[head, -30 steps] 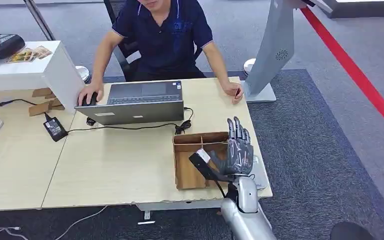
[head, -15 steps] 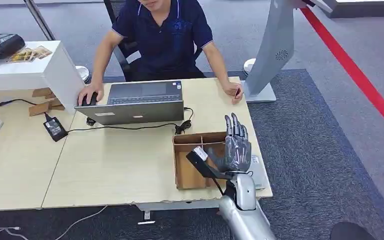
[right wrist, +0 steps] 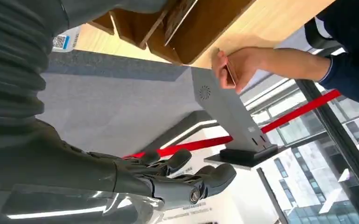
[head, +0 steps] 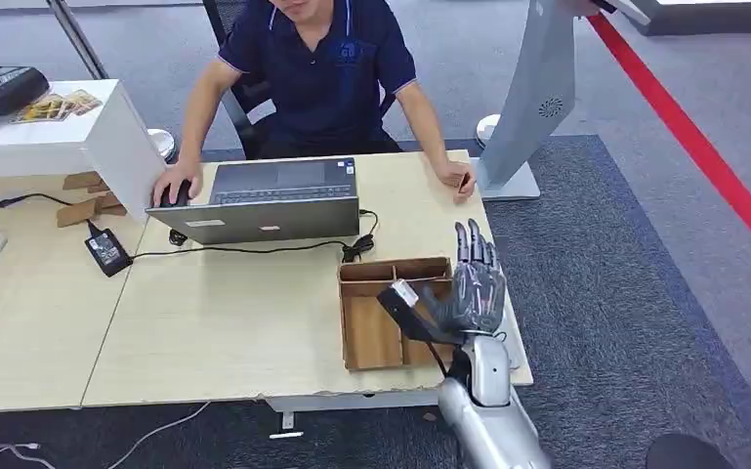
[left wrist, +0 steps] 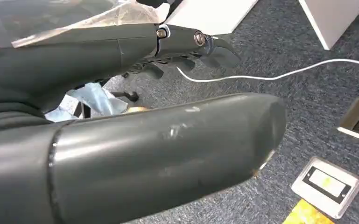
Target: Pass the card to the sensor for recognition and then transmit it.
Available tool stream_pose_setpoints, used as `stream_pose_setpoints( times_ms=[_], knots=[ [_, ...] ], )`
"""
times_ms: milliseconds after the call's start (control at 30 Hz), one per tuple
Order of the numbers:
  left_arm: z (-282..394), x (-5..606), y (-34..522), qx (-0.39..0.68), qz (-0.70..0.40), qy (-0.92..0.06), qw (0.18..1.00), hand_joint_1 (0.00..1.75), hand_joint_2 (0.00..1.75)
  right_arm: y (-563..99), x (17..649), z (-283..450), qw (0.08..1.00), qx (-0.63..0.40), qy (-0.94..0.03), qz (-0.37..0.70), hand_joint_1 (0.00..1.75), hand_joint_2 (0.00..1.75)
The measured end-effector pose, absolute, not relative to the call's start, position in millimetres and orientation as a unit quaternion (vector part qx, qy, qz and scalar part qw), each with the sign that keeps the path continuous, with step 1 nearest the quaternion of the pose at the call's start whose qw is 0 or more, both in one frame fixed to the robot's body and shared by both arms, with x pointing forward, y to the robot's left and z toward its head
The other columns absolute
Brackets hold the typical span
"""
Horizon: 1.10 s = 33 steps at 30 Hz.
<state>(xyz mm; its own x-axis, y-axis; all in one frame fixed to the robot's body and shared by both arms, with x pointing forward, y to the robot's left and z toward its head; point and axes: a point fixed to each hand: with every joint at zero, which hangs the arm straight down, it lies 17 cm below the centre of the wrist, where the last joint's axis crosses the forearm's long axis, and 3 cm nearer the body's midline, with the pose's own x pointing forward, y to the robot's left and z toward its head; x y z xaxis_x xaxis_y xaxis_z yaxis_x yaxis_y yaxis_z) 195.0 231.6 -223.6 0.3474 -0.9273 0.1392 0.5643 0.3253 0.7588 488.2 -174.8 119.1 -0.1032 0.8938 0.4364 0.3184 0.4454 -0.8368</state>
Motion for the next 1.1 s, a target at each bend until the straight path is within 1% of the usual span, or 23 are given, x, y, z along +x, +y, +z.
stream_pose_setpoints(
  times_ms=[433, 1100],
  knots=[
    [-223.5, 195.4, 231.2, 0.31, -0.491, -0.293, 0.76, 0.0, 0.0, -187.9, 490.9, 118.3, 0.503, -0.452, -0.678, 0.286, 0.0, 1.75],
    [-222.9, 196.8, 228.6, 0.308, -0.495, -0.296, 0.756, 0.0, 0.0, -189.7, 495.9, 125.7, 0.499, -0.458, -0.679, 0.283, 0.0, 1.75]
  ],
)
